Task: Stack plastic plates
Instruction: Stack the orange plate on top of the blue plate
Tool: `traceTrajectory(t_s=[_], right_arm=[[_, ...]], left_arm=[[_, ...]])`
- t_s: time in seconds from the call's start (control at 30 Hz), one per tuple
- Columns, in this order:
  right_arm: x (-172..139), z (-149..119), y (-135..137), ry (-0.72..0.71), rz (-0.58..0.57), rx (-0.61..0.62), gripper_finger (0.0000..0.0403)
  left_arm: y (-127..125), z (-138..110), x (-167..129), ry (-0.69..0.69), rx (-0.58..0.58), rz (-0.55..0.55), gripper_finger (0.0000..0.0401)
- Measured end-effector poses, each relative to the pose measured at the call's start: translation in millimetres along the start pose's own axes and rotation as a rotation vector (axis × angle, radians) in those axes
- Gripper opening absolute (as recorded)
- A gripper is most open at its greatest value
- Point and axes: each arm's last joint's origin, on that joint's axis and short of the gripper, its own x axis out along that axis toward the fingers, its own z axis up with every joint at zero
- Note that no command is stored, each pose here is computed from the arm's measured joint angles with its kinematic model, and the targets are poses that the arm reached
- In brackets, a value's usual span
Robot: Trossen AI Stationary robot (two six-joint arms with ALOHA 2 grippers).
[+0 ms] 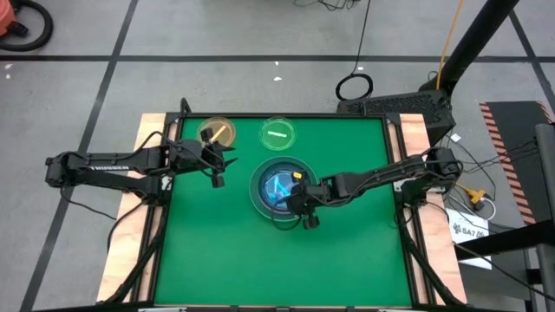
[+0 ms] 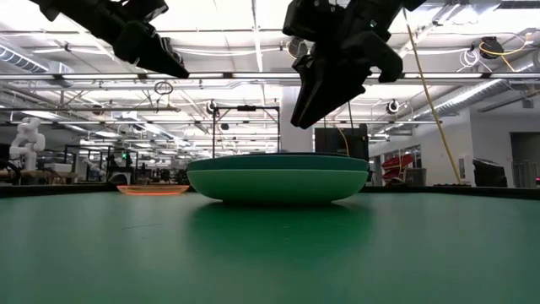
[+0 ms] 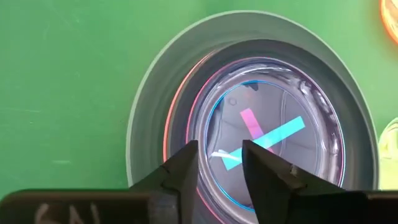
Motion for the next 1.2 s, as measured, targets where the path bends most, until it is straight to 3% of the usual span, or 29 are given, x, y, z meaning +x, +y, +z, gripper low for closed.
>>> traceTrajectory(t_s=[0.33,0.47,0.6,0.77,0.93,1.2], right_arm=[[-1.3,-9.0,-10.7,0.084,-0.059,-0.022,0.0108],[-12.7,-16.2,-20.0,0.154,-0.136,-0.058,0.0105],[-32.8,-17.8,-34.5,0.127,-0.17,-0.056,0.0105],[-61.3,-23.2,-52.1,0.003,-0.233,-0.061,0.0105],[-82.0,-34.1,-64.5,-0.267,-0.241,-0.095,0.0105],[-95.7,-78.7,-68.8,-0.464,-0.302,-0.133,0.0105]], left_arm=[[0.0,0.0,0.0,0.0,-0.065,0.0,0.0149],[-0.1,0.0,0.0,0.0,-0.117,0.0,0.0149],[-0.1,0.0,0.0,0.0,-0.193,-0.001,0.0149],[-1.0,-0.4,2.8,0.009,-0.307,-0.002,0.0149],[-3.8,-2.6,10.1,0.041,-0.385,-0.005,0.0149],[-12.6,-11.9,32.3,0.153,-0.526,0.016,0.0149]])
